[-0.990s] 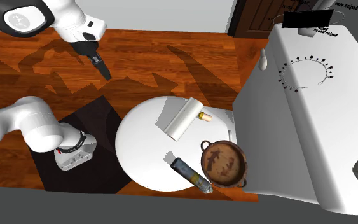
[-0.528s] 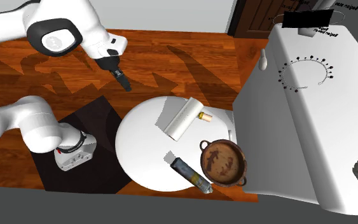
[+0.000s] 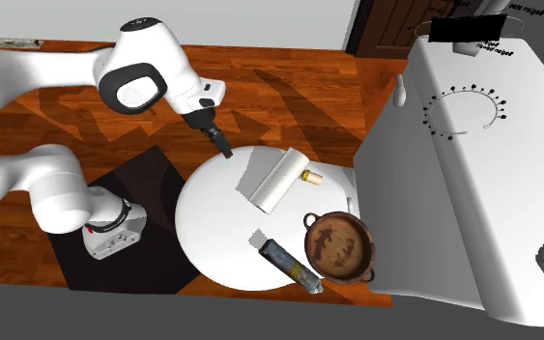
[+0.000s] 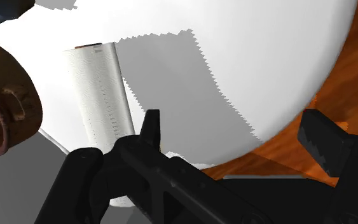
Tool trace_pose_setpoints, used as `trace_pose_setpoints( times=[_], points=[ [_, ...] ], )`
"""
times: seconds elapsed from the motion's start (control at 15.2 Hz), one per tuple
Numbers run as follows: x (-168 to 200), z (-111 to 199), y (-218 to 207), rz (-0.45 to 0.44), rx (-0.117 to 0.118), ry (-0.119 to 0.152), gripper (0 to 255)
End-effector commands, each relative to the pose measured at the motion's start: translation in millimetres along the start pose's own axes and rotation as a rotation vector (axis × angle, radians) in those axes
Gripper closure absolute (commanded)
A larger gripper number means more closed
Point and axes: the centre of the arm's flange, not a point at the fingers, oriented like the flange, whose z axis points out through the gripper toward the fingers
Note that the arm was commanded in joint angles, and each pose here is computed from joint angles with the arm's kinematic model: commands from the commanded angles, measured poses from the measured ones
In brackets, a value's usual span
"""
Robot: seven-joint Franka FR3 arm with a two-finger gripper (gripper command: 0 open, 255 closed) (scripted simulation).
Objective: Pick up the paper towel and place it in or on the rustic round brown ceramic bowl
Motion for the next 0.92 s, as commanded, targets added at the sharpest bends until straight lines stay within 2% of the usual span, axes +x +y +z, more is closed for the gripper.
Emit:
trace_pose_setpoints(
  times=[0.0, 0.66, 0.73, 0.86],
  points=[
    [7.0, 20.5, 11.4, -0.005, -0.037, 0.012, 0],
    [53.1, 104.0, 74.1, -0.021, -0.214, 0.063, 0],
    [56.6, 109.5, 79.1, -0.022, -0.227, 0.066, 0],
    [57.3, 119.7, 81.5, -0.022, -0.227, 0.066, 0]
  ],
)
